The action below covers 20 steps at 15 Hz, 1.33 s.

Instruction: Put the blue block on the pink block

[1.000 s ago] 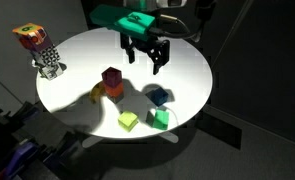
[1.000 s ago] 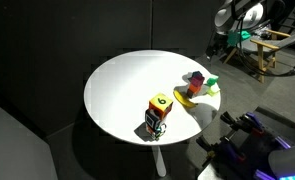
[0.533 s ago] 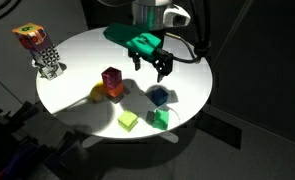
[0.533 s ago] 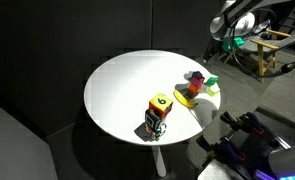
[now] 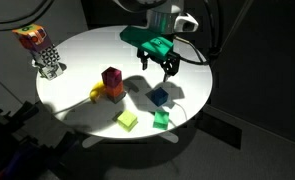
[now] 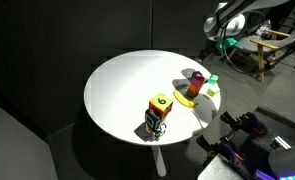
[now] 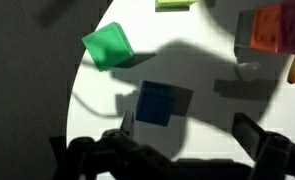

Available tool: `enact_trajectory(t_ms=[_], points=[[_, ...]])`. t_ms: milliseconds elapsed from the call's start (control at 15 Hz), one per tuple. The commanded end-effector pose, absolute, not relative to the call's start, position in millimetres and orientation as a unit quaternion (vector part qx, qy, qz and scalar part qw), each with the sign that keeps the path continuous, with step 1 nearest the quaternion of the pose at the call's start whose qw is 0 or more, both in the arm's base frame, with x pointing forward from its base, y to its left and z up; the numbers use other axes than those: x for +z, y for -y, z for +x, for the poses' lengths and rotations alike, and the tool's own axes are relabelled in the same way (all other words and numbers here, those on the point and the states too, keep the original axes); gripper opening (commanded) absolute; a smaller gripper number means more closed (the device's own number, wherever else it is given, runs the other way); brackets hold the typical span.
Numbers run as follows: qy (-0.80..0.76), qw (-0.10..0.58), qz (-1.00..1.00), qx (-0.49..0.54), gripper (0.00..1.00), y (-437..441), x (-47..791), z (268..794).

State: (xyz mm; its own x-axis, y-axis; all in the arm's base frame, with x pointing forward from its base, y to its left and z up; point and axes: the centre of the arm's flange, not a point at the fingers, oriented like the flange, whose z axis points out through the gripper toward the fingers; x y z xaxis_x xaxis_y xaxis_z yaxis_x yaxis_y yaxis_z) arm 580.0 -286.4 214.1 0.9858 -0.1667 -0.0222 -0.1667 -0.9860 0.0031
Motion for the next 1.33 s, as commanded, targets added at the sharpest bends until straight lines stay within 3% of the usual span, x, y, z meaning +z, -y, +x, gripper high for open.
enact_trajectory(t_ms=[0, 1267], points=[[0.076, -0.003, 0.997, -0.011, 1.00, 298, 203, 608], [0.083, -0.005, 0.996, -0.033, 1.00, 317, 126, 619]])
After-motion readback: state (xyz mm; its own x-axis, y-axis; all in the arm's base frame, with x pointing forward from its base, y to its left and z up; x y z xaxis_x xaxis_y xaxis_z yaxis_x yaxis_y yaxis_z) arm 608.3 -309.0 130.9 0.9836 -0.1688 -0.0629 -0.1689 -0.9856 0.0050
